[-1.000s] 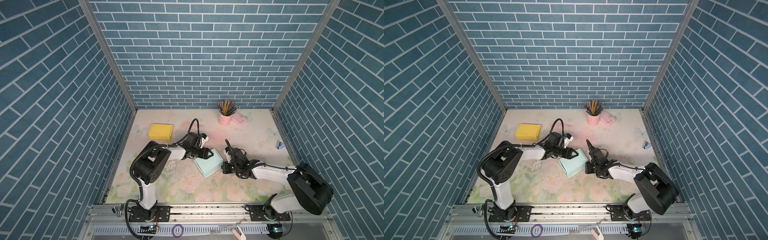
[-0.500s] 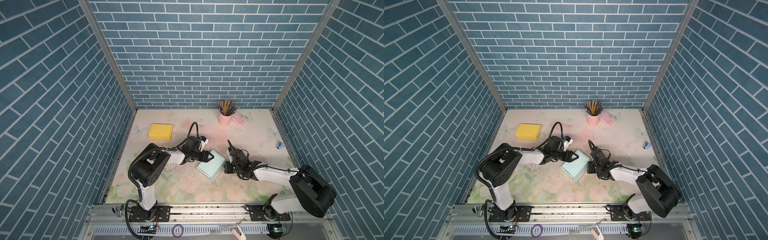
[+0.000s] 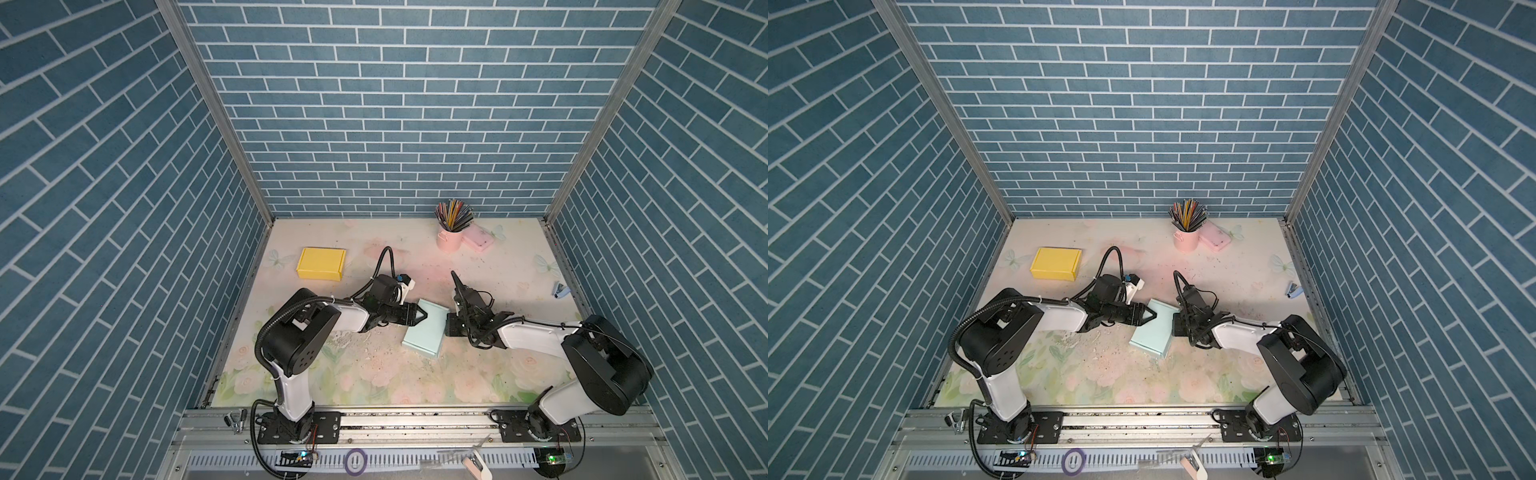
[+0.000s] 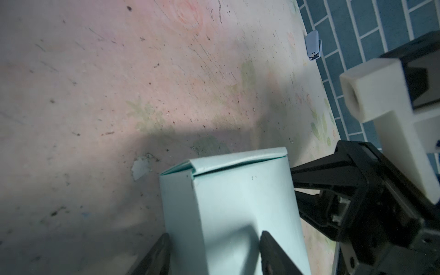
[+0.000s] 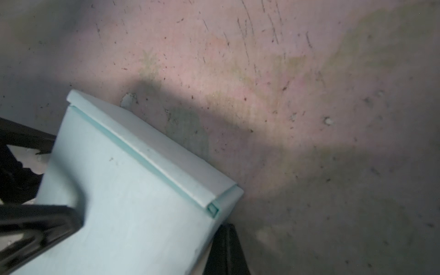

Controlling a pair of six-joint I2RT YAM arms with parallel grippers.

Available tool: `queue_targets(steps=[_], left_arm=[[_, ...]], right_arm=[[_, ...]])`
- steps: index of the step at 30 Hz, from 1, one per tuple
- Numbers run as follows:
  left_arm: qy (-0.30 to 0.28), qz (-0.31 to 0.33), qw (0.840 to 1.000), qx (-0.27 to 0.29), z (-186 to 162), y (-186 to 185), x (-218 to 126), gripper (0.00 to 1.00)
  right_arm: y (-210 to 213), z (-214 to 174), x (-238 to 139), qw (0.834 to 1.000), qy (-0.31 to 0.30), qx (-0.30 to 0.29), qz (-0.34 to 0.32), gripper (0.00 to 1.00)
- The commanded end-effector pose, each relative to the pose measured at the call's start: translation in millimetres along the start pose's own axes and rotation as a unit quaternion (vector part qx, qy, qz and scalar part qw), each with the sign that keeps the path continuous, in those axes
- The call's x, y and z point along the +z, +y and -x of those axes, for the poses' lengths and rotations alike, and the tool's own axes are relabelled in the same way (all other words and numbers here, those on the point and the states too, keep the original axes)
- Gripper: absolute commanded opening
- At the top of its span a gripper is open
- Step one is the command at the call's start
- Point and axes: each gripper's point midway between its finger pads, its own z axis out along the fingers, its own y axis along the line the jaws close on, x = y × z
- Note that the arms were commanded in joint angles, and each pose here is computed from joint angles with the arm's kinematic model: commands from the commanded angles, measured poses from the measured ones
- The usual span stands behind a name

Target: Fold the paper box

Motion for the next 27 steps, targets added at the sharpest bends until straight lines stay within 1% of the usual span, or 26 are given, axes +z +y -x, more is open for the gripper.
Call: queue_targets(steps=[1,4,7,10,13,15,18,20,21,23,27], left_arm=[[0.067,-0.041,0.997,-0.008,-38.4,-20.6,11.7,0.59],[0.06,-0.015,0.998,-0.015,-32.8,-4.5,7.0,0.6],[0.048,-0.007,0.998,-0.026,-23.9,5.5,1.7,0.6],[0.039,-0.008,0.999,-0.027,-17.8,6.5,-3.9,0.62],[0.034,-0.007,0.999,-0.026,-18.9,5.4,-10.2,0.64],[0.031,-0.005,0.999,-0.023,-20.9,3.7,-15.6,0.67],[0.025,0.001,0.999,-0.02,-25.1,3.1,-24.8,0.71],[0.021,0.007,1.0,-0.016,-24.9,1.5,-30.4,0.72],[0.026,0.01,0.999,-0.021,-34.1,4.4,-33.3,0.72],[0.026,0.007,0.999,-0.022,-39.3,2.1,-37.0,0.72],[0.029,0.006,0.999,-0.018,-49.3,-5.2,-40.2,0.72]], right_arm=[[53.9,18.6,-13.2,0.994,-0.04,-0.02,0.098,0.02],[30.1,7.7,-15.6,0.997,-0.038,-0.015,0.063,0.03],[12.5,-3.6,-18.9,0.998,-0.036,-0.002,0.051,0.05],[4.1,-13.4,-22.7,0.998,-0.033,0.002,0.045,0.05],[1.8,-21.6,-28.2,0.998,-0.035,0.006,0.055,0.05],[2.0,-26.4,-34.3,0.997,-0.04,0.004,0.062,0.05],[-2.7,-37.5,-44.4,0.998,-0.033,-0.002,0.055,0.06],[-3.6,-44.2,-52.2,0.998,-0.031,-0.008,0.051,0.06],[-2.8,-47.1,-56.3,0.998,-0.031,-0.013,0.05,0.06],[1.1,-52.7,-61.3,0.998,-0.027,-0.022,0.049,0.06],[18.9,-63.0,-58.6,0.997,-0.016,-0.026,0.068,0.06]])
